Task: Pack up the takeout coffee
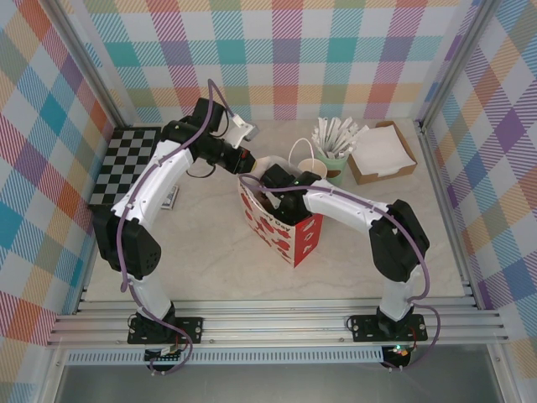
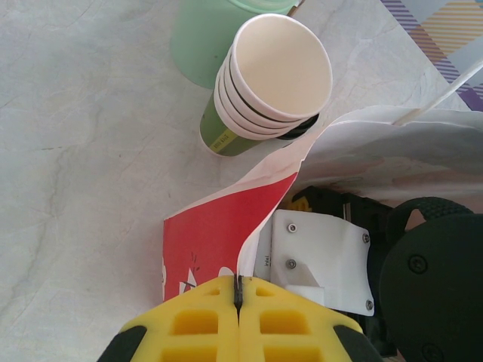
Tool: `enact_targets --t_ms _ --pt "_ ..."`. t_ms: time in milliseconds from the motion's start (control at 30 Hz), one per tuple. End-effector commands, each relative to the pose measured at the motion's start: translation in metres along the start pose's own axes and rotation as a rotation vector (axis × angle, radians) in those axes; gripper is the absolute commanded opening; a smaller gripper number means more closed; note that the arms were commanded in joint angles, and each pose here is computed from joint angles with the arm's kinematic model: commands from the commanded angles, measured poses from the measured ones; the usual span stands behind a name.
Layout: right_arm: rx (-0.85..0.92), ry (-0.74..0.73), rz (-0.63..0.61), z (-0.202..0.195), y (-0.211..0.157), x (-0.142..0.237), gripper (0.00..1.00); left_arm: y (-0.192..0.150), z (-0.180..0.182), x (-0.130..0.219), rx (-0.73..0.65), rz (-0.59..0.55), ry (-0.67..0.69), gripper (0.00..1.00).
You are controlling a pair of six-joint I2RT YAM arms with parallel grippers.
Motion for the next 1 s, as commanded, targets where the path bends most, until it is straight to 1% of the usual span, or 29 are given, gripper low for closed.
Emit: enact_targets --t_ms 0,167,433,767,967 --pt "-0.016 -0.014 0.428 -0.005 -0.100 -0.073 0.39 0.000 -0.002 0.000 0.004 0.008 -0.009 0.00" --pt "-0.045 0.011 0.451 0.000 -0.108 -0.079 0.39 -0.001 -0.001 0.000 0.006 0.012 -0.006 0.00" --pt "-0.055 0.008 0.492 -0.001 -0.115 -0.084 0.39 0.000 -0.002 -0.001 0.004 0.009 -0.013 0.00" --pt "-0.050 0.007 0.457 0.000 -0.102 -0.067 0.39 0.000 -0.002 0.000 0.003 0.008 -0.005 0.00" --pt "-0.056 0.022 0.386 0.003 -0.082 -0.044 0.39 0.000 -0.002 0.002 0.002 0.006 -0.001 0.00"
Point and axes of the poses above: each hand's point on the last joint's axis, 136 mm out from that joint toward the fingers, its own x axis back along the fingers, its own z axis along the line the jaws close on, y = z × x, the point moved 2 cm from there along x, back along the fingers, and after that the axes turned 6 degrees about x, right-handed, at the moved point
